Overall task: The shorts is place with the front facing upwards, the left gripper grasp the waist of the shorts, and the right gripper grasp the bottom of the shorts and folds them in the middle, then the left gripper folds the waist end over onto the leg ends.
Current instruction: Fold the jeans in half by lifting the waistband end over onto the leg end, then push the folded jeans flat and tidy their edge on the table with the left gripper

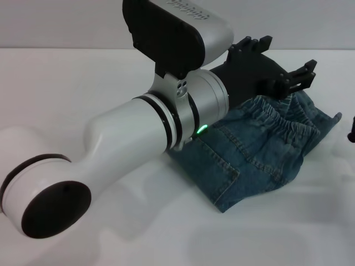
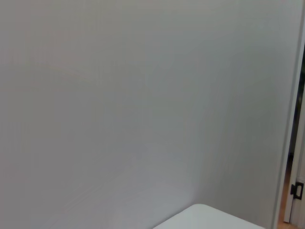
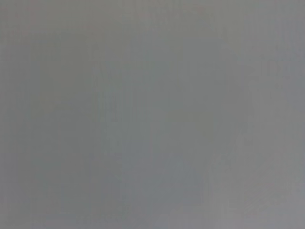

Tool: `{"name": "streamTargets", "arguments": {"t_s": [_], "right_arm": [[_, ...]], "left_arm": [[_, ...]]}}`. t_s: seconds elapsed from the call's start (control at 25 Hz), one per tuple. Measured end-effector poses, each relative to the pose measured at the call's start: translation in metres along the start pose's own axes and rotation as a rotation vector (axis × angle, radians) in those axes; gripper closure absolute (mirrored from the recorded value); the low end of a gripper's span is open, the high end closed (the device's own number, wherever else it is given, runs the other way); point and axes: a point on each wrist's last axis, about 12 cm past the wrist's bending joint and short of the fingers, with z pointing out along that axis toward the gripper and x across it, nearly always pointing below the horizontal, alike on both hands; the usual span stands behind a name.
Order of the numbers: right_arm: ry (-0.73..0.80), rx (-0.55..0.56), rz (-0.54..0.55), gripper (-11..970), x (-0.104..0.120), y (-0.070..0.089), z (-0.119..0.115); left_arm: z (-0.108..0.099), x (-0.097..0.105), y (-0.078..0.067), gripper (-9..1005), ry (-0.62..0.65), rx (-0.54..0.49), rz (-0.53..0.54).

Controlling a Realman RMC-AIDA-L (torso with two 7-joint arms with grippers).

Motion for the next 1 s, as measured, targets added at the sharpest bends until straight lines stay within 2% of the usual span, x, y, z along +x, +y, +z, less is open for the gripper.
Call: {"name": "streamTargets", "arguments": {"t_s": [0.2,0.36,0.44,0.68,0.88,1.0], "right_arm": [[-0.004,-0.047,-0.005,884,-0.001,0.011,0.002],[-0.012,-0.081,-0.001,874,-0.004,0.020,0.005],[-0.017,-0.099,0.001,869,-0.005,0.025,0.006],[0.004,-0.143,0.003,855,-0.009,0.037,0.017],[0.039,-0.221,-0.046,842,-0.009,0.053,0.024],[0.035,-0.206,-0.053,811,-0.010,0.052,0.023]], "left_arm": [[-0.008,0.008,0.007,185,0.011,-0.036,-0.022],[-0.013,0.011,0.012,155,0.020,-0.058,-0.036],[-0.024,0.016,0.027,140,0.034,-0.120,-0.071],[-0.027,0.018,0.031,152,0.037,-0.137,-0.080],[-0.027,0.022,0.035,161,0.039,-0.151,-0.077],[-0.032,0.024,0.039,167,0.036,-0.171,-0.095]]}}
